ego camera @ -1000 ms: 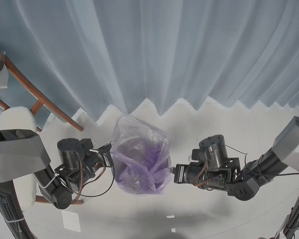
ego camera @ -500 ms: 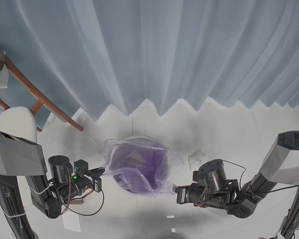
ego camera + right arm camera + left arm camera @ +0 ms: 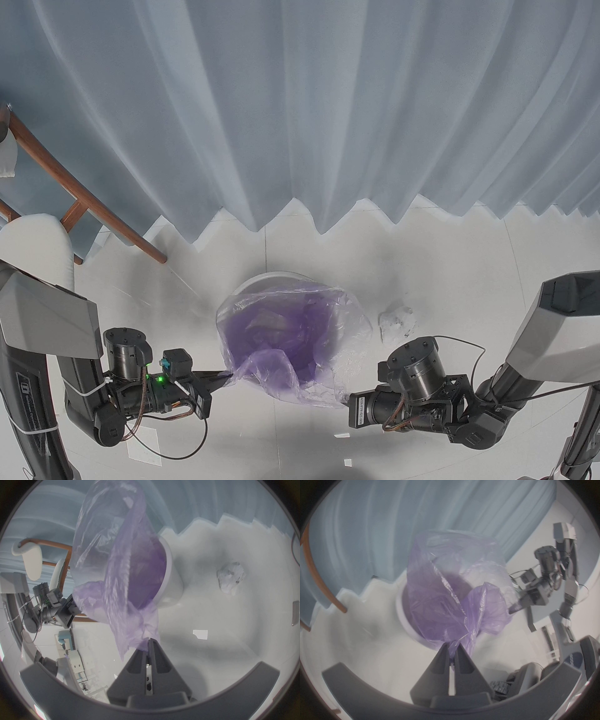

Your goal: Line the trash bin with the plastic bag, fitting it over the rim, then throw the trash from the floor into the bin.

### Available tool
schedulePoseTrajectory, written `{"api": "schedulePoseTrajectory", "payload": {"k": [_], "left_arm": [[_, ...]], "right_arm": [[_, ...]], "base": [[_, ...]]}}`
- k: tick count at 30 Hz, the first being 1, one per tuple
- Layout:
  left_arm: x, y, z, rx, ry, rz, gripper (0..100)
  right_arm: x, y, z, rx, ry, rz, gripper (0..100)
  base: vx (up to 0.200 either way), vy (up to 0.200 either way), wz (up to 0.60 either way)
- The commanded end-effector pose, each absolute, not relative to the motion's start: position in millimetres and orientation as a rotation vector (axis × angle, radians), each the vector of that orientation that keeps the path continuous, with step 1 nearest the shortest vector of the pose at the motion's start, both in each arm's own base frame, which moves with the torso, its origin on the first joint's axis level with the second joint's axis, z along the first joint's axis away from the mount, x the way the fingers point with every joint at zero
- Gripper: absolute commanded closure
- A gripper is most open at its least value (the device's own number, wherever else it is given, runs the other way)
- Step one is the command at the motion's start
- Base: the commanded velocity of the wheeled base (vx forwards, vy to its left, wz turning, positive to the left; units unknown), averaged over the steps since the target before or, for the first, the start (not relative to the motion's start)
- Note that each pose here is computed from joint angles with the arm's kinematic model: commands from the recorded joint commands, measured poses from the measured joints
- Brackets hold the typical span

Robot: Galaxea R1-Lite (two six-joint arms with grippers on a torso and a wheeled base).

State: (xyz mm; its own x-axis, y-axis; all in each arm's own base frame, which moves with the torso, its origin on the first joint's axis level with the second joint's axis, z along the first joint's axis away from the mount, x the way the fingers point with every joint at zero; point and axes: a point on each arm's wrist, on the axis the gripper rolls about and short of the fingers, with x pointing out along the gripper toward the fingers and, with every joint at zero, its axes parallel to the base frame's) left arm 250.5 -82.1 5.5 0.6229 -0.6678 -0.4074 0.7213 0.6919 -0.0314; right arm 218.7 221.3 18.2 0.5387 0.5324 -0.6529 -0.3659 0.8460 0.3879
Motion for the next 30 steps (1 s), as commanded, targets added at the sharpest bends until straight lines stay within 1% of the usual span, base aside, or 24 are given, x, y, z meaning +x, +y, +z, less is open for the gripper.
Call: {"api": "schedulePoseTrajectory", "payload": {"k": [1, 5, 9, 14, 21, 26, 29, 30], "left_arm": [[245.4, -70.5, 1.7, 0.154, 0.422, -0.835, 100], [247.9, -60.4, 2.7, 0.181, 0.391, -0.849, 100], [248.2, -57.0, 2.3, 0.210, 0.373, -0.870, 100], [240.7, -61.1, 4.4, 0.234, 0.357, -0.919, 100], [235.3, -57.0, 1.8, 0.222, 0.389, -0.907, 100], [203.4, -56.4, 7.5, 0.144, 0.489, -0.920, 100], [202.3, -59.9, 9.6, 0.135, 0.484, -0.936, 100], [202.3, -59.9, 9.6, 0.134, 0.484, -0.936, 100]], "right_arm": [[205.2, 216.5, 12.4, 0.201, 0.895, 0.578, 100], [198.2, 207.3, 5.5, 0.207, 0.907, 0.593, 100], [197.4, 201.7, -7.1, 0.168, 0.932, 0.586, 100], [201.7, 197.9, -12.9, 0.120, 0.928, 0.581, 100], [205.2, 201.1, -23.3, 0.123, 0.915, 0.582, 100], [201.8, 199.5, -28.1, 0.126, 0.903, 0.585, 100], [202.4, 200.1, -27.3, 0.131, 0.894, 0.589, 100], [202.4, 200.7, -26.7, 0.132, 0.891, 0.591, 100]], "base": [[0.000, 0.000, 0.00], [0.000, 0.000, 0.00], [0.200, 0.000, 0.00], [0.200, 0.000, 0.00], [0.000, 0.000, 0.00], [0.000, 0.000, 0.00], [-0.200, -0.200, 0.00], [-0.200, 0.000, 0.00]]}}
